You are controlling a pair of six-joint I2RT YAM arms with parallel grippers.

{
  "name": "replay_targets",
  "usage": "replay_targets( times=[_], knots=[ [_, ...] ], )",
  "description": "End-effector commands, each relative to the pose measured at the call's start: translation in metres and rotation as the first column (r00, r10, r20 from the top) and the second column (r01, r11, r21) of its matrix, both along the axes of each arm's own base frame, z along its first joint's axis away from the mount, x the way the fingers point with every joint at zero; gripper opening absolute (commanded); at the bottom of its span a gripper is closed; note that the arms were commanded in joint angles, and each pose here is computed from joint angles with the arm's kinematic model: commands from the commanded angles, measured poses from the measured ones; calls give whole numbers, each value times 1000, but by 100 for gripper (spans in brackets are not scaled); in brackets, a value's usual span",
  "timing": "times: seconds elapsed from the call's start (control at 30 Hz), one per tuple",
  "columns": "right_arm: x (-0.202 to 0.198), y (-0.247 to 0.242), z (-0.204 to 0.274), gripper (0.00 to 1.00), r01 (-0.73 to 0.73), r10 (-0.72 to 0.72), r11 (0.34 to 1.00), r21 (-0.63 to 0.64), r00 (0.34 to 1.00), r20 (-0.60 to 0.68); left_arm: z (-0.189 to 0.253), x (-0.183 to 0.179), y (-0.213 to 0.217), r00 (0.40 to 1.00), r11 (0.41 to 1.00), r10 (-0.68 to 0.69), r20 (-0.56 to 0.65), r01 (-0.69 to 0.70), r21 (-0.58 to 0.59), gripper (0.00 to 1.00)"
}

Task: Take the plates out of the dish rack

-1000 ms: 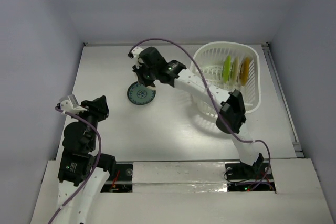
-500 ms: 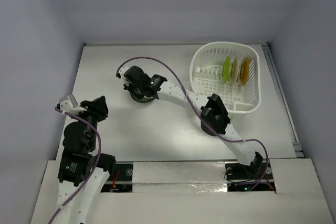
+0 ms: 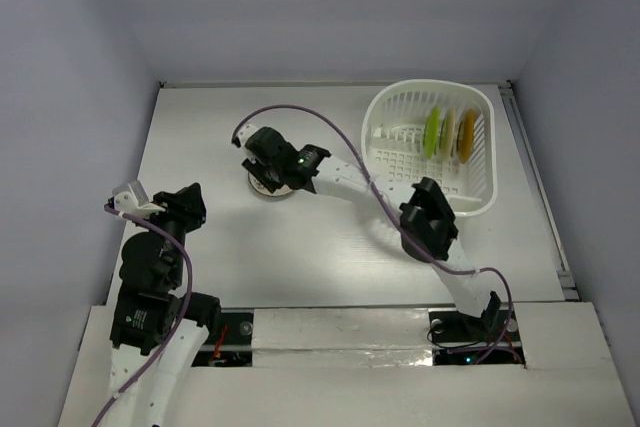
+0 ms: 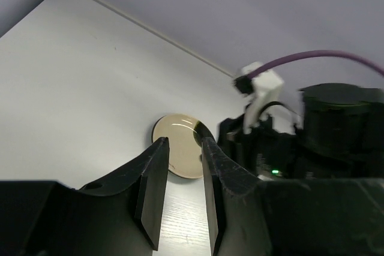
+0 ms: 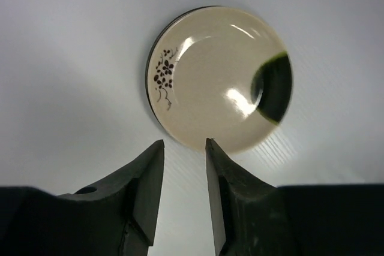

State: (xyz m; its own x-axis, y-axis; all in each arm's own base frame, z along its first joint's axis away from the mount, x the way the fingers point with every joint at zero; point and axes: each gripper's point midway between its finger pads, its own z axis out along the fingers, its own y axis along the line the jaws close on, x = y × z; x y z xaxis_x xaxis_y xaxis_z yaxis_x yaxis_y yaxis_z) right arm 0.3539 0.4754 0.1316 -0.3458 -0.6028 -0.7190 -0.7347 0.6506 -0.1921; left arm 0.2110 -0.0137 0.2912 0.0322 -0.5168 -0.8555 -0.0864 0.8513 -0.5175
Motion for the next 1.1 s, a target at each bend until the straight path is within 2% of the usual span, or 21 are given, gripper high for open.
replay_targets(
  times=[0.0, 0.03, 0.07, 0.13, 0.17, 0.2, 0.23, 0.27, 0.3, 0.4, 0.47, 0.63, 0.7, 0.8, 0.9, 1.07],
  knots=[
    [18, -24, 114, 39, 105, -141, 967, 231, 979, 147, 12, -3, 3, 999, 1000, 14, 43, -13, -16, 26],
    [26, -47, 106, 26, 180, -213, 955, 236, 969, 122, 12, -3, 3, 999, 1000, 12, 43, -12, -15, 26],
    [28, -66, 146, 18, 202, -261, 924, 324, 954, 149, 13, -3, 2, 999, 1000, 11, 44, -10, -15, 26],
    [38, -106, 164, 0, 298, -374, 868, 398, 919, 128, 13, -2, 2, 999, 1000, 6, 45, -6, -12, 25],
    [54, -145, 153, 0, 376, -450, 836, 399, 887, 108, 13, -2, 1, 999, 1000, 2, 46, -1, -14, 25],
    [51, -175, 181, 0, 408, -505, 779, 477, 858, 91, 12, -2, 0, 999, 1000, 0, 45, 0, -12, 24],
    [56, -198, 183, 0, 440, -541, 747, 498, 838, 73, 12, -2, 0, 999, 1000, -4, 45, 5, -10, 22],
    [70, -242, 166, 0, 520, -616, 701, 488, 787, 47, 13, -2, -1, 999, 1000, -9, 50, 10, -10, 20],
    [66, -263, 179, 0, 528, -634, 662, 532, 773, 23, 13, -2, -1, 999, 1000, -11, 50, 11, -8, 17],
    [75, -323, 163, 0, 609, -709, 593, 526, 705, -17, 13, -1, -2, 999, 1000, -17, 49, 17, -6, 7],
    [77, -342, 159, 12, 625, -719, 573, 530, 694, -41, 13, -1, -2, 999, 1000, -15, 48, 16, -6, 0],
    [93, -379, 140, 37, 661, -723, 542, 519, 681, -113, 11, -1, -2, 999, 1000, -14, 42, 14, -5, 0],
    [99, -384, 127, 42, 680, -723, 542, 495, 677, -138, 11, 0, -3, 999, 1000, -17, 42, 17, -3, 1],
    [107, -400, 113, 43, 715, -747, 516, 473, 645, -161, 11, 0, -2, 999, 1000, -15, 42, 16, -3, 13],
    [111, -418, 103, 43, 750, -782, 481, 455, 601, -164, 11, 1, -3, 999, 1000, -15, 40, 16, -4, 17],
    [121, -412, 85, 43, 749, -752, 501, 433, 625, -212, 10, 2, -5, 999, 1000, -28, 39, 28, 1, 22]
  ],
)
